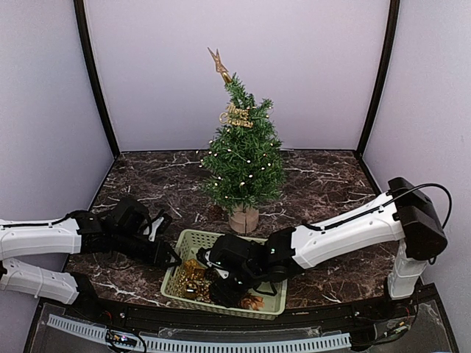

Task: Decorate the small christmas tree
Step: Pick up the ornament ball from the bin.

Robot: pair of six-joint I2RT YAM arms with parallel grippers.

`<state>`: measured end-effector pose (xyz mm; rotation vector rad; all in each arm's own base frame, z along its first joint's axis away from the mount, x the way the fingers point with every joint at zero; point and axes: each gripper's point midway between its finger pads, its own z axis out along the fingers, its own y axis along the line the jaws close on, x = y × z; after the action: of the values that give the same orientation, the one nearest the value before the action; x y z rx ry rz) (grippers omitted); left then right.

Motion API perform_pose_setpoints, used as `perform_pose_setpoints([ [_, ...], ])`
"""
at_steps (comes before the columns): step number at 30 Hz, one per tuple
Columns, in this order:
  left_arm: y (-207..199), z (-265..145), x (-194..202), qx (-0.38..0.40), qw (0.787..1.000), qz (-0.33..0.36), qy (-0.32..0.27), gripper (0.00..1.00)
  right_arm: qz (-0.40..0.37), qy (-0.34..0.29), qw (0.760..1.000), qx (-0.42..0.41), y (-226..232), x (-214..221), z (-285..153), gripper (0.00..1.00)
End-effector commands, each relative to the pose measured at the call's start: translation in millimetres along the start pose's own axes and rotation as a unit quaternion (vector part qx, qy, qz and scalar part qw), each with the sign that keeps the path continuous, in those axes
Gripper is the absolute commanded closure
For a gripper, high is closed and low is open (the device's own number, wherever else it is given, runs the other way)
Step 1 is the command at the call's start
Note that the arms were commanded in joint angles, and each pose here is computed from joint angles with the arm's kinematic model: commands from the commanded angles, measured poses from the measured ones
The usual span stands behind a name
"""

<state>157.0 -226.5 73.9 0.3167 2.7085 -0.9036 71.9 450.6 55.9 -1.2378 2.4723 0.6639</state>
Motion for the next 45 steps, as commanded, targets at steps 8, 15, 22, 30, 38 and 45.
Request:
perform_pose_setpoints([
  [8, 4.9, -1.4, 0.0, -0.011, 1.0, 0.006, -0.01, 0.66, -0.01, 0.017, 1.0, -0.012, 9.1, 3.6, 5.2, 0.51],
  [15, 1.4, -26.0, -17.7, -0.03, 0.997, 0.023, -0.06, 0.66, 0.0, -0.026, 0.999, 0.022, -3.6, -17.0, -32.7, 0.52],
  [22, -16.4, -68.2, -49.2, -0.044, 0.987, 0.075, -0.133, 0.65, 0.055, -0.107, 0.992, 0.026, -33.4, -42.3, -92.8, 0.53],
  [30, -91.3, -95.4, -69.2, 0.108, 0.961, 0.176, -0.186, 0.65, 0.103, -0.22, 0.97, -0.026, -47.7, -63.3, -156.3, 0.52],
  [38, -143.2, -97.8, -74.3, 0.217, 0.928, 0.211, -0.216, 0.65, 0.139, -0.315, 0.937, -0.067, -55.5, -69.1, -216.2, 0.52],
  [45, -189.1, -88.7, -77.7, 0.296, 0.902, 0.218, -0.226, 0.65, 0.144, -0.377, 0.907, -0.119, -52.2, -76.7, -254.8, 0.52],
])
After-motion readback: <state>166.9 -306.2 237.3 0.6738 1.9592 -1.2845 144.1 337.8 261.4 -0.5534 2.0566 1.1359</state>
